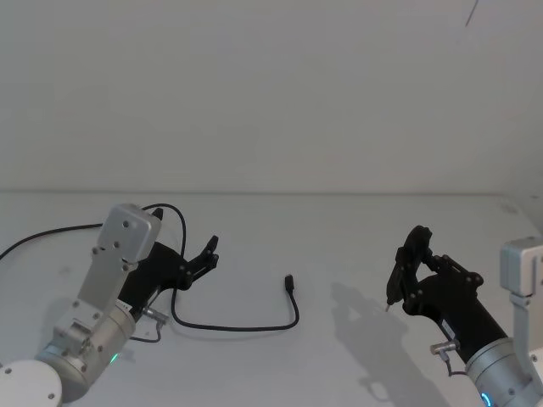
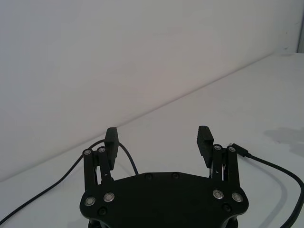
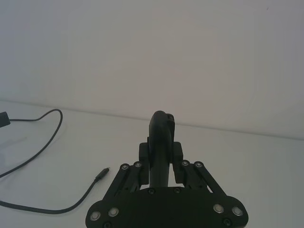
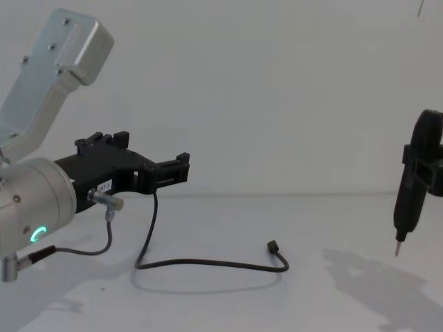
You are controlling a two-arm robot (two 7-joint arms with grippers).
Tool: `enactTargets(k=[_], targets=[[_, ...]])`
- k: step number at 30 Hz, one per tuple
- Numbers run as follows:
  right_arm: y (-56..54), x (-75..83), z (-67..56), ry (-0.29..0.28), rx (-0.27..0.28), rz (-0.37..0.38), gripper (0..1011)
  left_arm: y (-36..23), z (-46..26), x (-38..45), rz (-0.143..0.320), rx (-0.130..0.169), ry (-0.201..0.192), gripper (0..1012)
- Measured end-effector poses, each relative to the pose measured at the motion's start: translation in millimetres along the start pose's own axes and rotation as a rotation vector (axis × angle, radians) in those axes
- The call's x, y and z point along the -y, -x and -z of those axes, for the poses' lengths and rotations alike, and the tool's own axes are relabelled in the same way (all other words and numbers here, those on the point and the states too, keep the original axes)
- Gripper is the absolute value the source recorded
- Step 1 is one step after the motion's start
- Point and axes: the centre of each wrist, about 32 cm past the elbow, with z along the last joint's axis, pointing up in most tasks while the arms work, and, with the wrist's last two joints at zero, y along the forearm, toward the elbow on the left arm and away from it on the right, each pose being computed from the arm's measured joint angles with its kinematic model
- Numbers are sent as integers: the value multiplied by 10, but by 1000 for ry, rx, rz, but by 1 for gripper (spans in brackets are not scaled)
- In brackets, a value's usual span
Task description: Pick up the data cable with the one hand.
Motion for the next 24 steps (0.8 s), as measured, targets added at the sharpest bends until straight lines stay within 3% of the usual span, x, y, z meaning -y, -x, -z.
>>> enactTargets(k=[4, 10, 17, 24], targets=[[0, 0, 0, 0, 0, 0, 279, -2, -4, 3, 7, 1, -1, 1001], [0, 0, 0, 0, 0, 0, 279, -28, -31, 13, 54, 8, -13, 1000], [0, 0, 0, 0, 0, 0, 279, -78, -96, 20, 137, 16, -36, 1001], [0, 0, 0, 0, 0, 0, 279, -162, -207, 38, 256, 29, -77, 1000]])
